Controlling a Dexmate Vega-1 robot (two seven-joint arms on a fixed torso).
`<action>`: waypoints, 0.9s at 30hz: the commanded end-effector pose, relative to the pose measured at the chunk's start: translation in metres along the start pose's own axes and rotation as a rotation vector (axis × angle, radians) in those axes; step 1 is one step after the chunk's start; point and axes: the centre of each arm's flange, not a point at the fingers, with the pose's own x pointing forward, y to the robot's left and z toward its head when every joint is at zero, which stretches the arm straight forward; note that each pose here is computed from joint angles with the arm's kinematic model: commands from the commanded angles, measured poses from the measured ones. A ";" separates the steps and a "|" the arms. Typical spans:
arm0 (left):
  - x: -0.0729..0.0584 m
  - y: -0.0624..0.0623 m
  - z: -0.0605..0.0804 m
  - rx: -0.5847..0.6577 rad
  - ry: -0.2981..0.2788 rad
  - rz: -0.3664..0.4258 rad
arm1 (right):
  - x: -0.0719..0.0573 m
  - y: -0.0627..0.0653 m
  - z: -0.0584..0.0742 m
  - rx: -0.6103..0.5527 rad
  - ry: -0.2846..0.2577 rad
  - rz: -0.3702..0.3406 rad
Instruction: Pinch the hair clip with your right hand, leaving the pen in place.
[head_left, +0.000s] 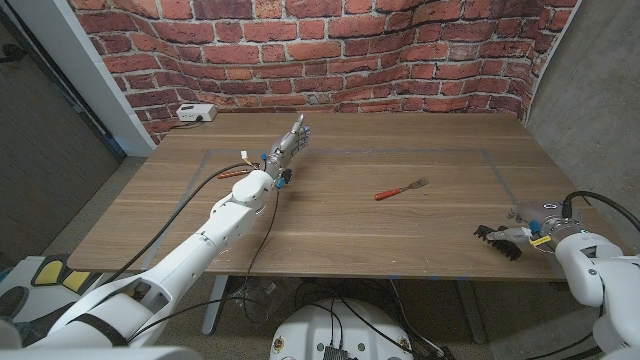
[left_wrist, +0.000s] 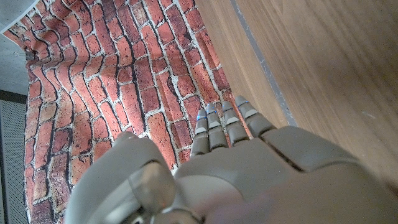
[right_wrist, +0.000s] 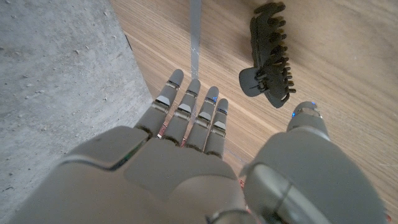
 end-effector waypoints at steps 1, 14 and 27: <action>0.002 0.000 0.001 -0.001 0.001 0.003 | 0.004 -0.005 -0.005 0.138 -0.011 -0.083; -0.001 0.002 -0.001 -0.005 0.004 0.012 | 0.011 -0.013 -0.004 0.335 -0.045 -0.206; -0.010 0.000 0.019 0.030 -0.037 0.009 | 0.031 -0.027 0.010 0.587 -0.185 -0.300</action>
